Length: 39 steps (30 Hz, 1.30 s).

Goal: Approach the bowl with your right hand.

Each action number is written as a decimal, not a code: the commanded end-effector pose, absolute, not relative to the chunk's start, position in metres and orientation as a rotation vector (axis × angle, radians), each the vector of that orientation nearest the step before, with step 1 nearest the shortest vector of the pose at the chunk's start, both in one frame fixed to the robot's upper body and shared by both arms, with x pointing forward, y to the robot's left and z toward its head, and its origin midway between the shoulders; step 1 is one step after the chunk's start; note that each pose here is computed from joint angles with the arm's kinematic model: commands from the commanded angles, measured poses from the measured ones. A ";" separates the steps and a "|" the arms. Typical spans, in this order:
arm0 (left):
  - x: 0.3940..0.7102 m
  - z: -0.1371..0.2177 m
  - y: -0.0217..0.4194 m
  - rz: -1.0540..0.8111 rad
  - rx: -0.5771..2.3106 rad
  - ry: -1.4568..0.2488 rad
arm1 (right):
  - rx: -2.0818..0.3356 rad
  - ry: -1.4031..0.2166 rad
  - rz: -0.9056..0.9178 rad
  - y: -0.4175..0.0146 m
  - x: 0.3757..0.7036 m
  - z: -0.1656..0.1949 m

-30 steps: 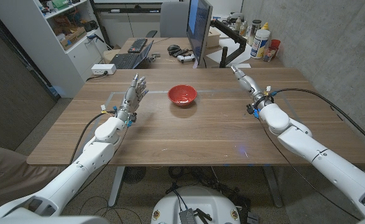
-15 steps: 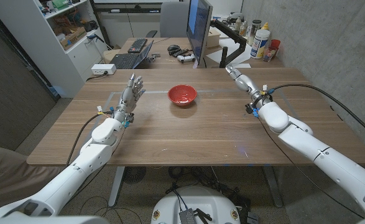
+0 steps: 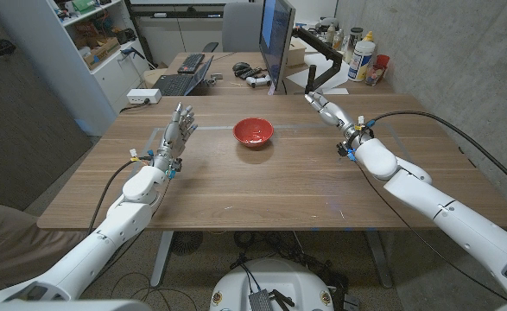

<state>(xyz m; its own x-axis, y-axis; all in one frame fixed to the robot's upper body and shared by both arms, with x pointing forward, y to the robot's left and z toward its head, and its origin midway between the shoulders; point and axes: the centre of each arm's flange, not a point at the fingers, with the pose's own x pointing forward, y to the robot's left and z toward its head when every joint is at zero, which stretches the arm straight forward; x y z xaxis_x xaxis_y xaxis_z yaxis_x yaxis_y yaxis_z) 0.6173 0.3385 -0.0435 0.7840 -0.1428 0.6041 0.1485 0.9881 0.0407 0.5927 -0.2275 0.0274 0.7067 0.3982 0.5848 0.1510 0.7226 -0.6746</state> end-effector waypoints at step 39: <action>0.602 -0.030 0.343 -0.142 0.040 -0.683 | -1.079 -0.858 0.267 -0.187 0.578 0.032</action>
<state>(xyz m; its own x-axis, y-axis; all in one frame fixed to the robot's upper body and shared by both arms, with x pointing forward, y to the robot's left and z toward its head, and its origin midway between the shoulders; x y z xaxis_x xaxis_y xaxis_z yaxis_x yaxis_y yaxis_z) 0.6011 0.3431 -0.0401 0.7791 -0.1250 0.6143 0.1151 0.9918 0.0559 0.5786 -0.1984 0.0332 0.6621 0.5364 0.5234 0.1945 0.5515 -0.8112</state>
